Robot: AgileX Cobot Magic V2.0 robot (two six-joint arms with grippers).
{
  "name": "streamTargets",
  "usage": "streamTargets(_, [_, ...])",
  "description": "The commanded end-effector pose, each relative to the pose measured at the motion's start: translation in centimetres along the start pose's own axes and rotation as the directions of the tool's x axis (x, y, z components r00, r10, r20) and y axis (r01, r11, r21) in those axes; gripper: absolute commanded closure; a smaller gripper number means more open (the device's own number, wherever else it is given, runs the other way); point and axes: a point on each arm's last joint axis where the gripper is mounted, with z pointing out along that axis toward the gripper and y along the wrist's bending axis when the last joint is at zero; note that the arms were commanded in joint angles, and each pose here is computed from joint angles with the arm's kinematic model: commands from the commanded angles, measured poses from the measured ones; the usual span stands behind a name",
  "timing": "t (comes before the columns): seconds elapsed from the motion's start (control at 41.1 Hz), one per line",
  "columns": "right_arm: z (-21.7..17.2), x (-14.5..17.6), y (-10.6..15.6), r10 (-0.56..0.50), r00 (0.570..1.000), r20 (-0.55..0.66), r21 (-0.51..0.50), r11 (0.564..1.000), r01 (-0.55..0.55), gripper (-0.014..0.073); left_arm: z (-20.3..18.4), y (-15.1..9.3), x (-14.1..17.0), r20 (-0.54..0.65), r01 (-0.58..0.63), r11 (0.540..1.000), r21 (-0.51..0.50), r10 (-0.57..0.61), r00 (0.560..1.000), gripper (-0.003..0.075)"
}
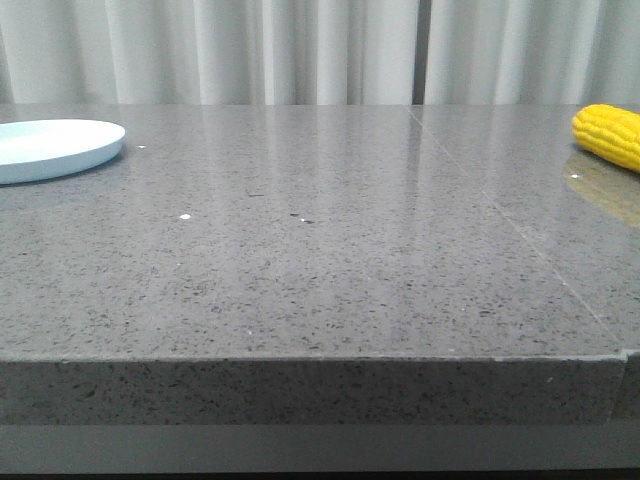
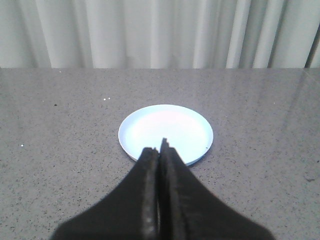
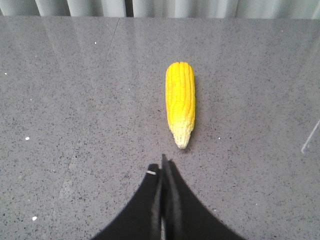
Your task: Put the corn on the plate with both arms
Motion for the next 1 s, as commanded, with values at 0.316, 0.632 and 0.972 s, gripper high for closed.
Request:
streamTargets(0.316, [1.3, -1.0, -0.1, -0.010, 1.000, -0.007, 0.008, 1.000, 0.010, 0.0466, 0.4, -0.1, -1.2, 0.038, 0.013, 1.000, 0.010, -0.013, 0.999, 0.0701])
streamTargets(0.632, [1.4, -0.9, -0.1, -0.019, 0.999, -0.030, 0.008, 1.000, 0.019, -0.0041, 1.3, -0.1, -0.9, -0.020, 0.009, 1.000, 0.008, -0.009, 1.000, 0.0124])
streamTargets(0.972, [1.4, -1.1, -0.1, -0.013, 1.000, -0.010, 0.008, 1.000, 0.013, -0.0041, 6.2, -0.1, -2.5, -0.223, -0.036, 0.999, 0.004, 0.036, 0.974, 0.0122])
